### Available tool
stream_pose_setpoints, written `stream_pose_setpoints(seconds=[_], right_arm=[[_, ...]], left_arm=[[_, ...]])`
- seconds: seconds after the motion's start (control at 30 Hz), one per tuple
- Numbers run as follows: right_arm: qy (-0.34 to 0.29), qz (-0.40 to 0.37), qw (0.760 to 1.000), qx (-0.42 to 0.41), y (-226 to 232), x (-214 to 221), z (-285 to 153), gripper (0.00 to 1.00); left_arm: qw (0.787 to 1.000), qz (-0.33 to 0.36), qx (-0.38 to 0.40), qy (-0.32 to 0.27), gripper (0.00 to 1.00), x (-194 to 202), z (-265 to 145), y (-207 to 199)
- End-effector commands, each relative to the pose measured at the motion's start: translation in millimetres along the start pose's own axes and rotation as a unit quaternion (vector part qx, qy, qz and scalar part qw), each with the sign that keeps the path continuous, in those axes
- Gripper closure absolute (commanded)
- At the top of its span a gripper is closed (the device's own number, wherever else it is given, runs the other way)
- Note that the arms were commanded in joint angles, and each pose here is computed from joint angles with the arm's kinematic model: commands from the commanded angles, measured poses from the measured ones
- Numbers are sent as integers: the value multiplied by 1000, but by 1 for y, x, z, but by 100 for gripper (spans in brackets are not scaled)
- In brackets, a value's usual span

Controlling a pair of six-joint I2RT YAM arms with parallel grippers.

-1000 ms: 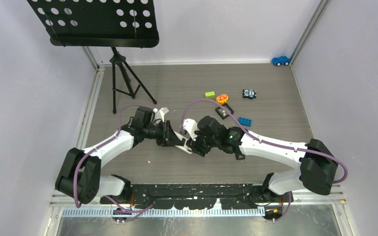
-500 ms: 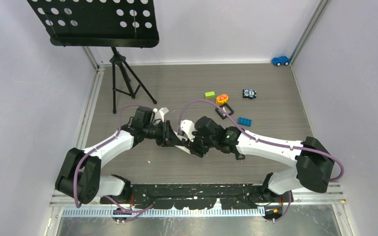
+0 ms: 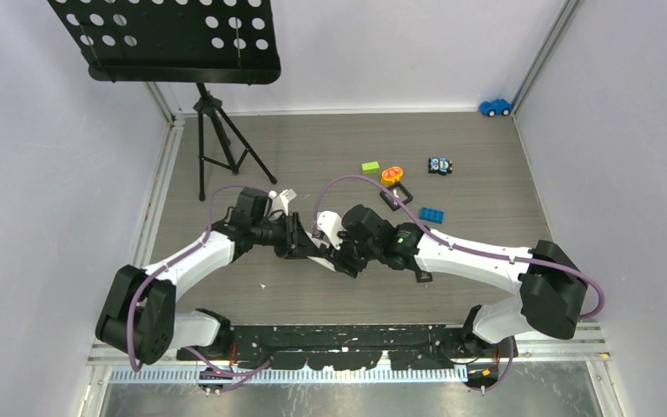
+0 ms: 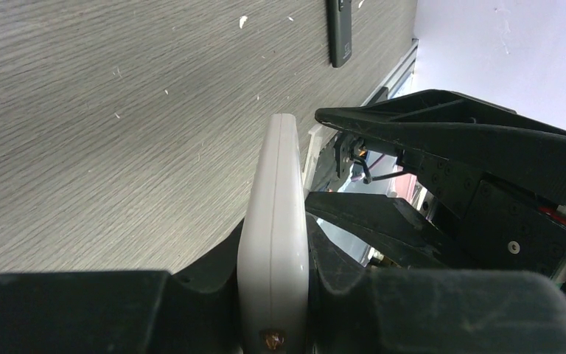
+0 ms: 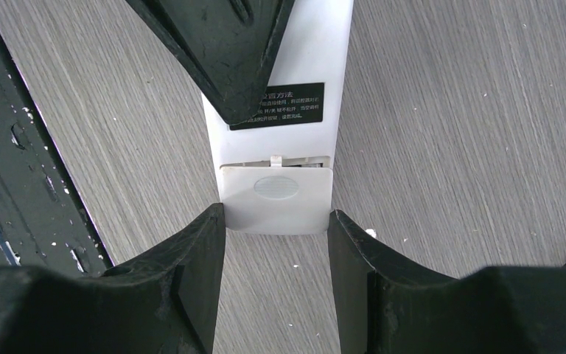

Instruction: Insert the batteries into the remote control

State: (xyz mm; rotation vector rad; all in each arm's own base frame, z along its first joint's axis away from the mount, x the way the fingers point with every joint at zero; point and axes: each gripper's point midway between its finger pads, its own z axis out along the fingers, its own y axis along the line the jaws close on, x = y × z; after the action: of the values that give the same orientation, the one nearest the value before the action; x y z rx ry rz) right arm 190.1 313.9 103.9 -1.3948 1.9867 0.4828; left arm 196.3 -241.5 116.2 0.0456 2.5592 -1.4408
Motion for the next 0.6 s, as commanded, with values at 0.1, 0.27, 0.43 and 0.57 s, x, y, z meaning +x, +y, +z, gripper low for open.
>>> stream_pose_setpoints(seconds=[0.1, 0.27, 0.43, 0.57], right_arm=[[-17, 2, 1000, 7, -2, -14, -3, 60], [-20, 4, 1000, 4, -1, -15, -2, 60], [-19, 8, 1000, -3, 2, -15, 1, 60], [-16, 11, 1000, -2, 2, -13, 3, 60]], left_arm=[[999, 29, 25, -19, 100, -11, -7, -24], [999, 26, 24, -19, 100, -11, -7, -23], [999, 26, 24, -25, 100, -12, -8, -24], [999, 25, 24, -31, 100, -14, -9, -26]])
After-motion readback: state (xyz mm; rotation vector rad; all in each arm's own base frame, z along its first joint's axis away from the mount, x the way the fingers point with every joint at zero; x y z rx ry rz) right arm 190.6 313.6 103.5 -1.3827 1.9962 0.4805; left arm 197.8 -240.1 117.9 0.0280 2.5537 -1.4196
